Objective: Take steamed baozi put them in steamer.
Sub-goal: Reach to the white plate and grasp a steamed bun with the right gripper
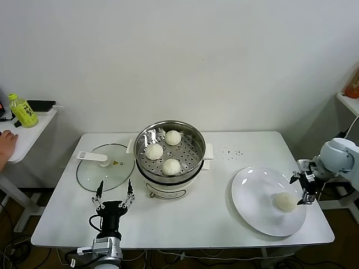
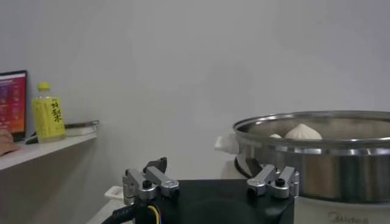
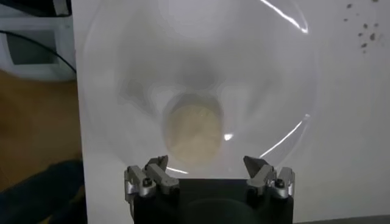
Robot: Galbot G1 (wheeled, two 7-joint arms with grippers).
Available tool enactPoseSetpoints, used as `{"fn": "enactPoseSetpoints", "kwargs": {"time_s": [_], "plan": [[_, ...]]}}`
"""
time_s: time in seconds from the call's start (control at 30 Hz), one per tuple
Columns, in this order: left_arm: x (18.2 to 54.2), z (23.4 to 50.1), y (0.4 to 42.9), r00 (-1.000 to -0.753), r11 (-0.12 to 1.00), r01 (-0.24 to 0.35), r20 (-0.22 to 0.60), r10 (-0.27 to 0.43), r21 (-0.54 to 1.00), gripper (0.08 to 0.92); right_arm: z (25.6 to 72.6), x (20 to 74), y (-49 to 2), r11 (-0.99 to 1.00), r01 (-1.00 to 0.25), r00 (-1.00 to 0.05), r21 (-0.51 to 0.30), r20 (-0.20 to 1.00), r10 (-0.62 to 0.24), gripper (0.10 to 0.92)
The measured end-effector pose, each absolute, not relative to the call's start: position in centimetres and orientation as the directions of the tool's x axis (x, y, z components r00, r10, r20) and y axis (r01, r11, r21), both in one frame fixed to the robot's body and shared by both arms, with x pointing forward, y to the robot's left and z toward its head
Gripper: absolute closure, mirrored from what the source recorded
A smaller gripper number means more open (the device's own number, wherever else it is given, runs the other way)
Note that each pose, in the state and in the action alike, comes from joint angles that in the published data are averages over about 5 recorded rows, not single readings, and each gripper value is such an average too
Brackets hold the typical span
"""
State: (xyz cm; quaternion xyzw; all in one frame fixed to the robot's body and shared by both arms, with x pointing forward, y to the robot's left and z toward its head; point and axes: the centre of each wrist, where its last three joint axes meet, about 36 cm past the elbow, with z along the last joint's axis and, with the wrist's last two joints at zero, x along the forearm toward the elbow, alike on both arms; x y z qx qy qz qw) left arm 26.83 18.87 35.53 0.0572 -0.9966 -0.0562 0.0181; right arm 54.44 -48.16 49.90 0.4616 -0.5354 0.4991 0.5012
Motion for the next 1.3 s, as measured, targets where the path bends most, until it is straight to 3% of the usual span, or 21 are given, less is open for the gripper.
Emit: {"fn": "enactPoseSetpoints", "kwargs": {"time_s": [1.03, 1.13, 1.3], "plan": [[27.1, 34.8, 19.2, -0.991, 0.985, -0.119, 0.044, -0.125, 0.122, 0.177, 44.9, 55.6, -45.9, 0.059, -0.998, -0.012, -0.012, 1.0, 0.002, 0.2], [27.1, 34.8, 19.2, -0.991, 0.985, -0.119, 0.044, -0.125, 0.122, 0.177, 44.9, 55.7, -45.8, 0.059, -0.998, -0.01, -0.01, 1.0, 0.002, 0.23], [27.0, 34.8, 19.2, -0.991, 0.985, -0.119, 0.045, -0.125, 0.122, 0.177, 44.9, 55.7, -45.8, 0.061, -0.998, -0.008, -0.008, 1.0, -0.003, 0.365]]}}
